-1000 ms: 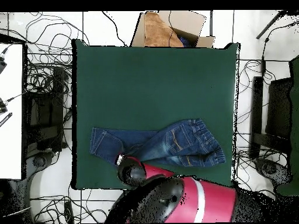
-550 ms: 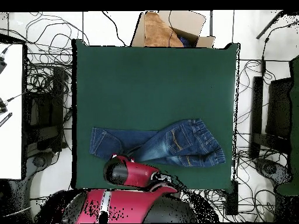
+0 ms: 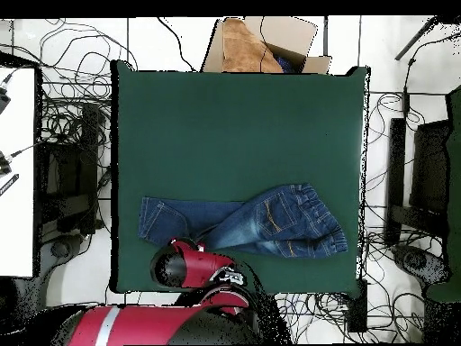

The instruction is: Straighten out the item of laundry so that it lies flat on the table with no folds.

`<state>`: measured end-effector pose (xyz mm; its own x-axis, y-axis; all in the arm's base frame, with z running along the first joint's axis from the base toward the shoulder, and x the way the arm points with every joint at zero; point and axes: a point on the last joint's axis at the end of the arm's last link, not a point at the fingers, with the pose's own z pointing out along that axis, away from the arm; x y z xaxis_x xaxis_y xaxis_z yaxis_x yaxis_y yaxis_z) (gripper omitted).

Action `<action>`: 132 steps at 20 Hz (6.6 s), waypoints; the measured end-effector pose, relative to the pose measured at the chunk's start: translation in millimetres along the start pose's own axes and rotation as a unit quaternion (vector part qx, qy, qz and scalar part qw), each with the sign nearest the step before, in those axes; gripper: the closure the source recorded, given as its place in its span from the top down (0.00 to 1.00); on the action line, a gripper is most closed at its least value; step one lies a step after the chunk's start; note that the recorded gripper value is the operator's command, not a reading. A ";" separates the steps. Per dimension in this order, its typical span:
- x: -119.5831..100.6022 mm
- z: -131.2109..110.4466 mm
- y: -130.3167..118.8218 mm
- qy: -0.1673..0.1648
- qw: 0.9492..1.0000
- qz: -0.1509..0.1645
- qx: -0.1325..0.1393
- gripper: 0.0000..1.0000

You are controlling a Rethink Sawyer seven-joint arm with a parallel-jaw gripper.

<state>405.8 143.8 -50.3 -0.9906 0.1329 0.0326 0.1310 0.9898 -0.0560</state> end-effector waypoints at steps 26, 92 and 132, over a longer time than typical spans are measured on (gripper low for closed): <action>4.8 0.7 1.6 -0.029 0.999 -0.043 0.008 0.00; -138.4 -83.7 -63.0 -0.124 0.984 0.109 -0.073 0.00; -232.8 -105.5 -4.4 -0.232 0.947 0.208 -0.079 0.00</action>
<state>640.1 113.9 47.7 -0.7577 0.5132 -0.4031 0.4822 0.8565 0.1841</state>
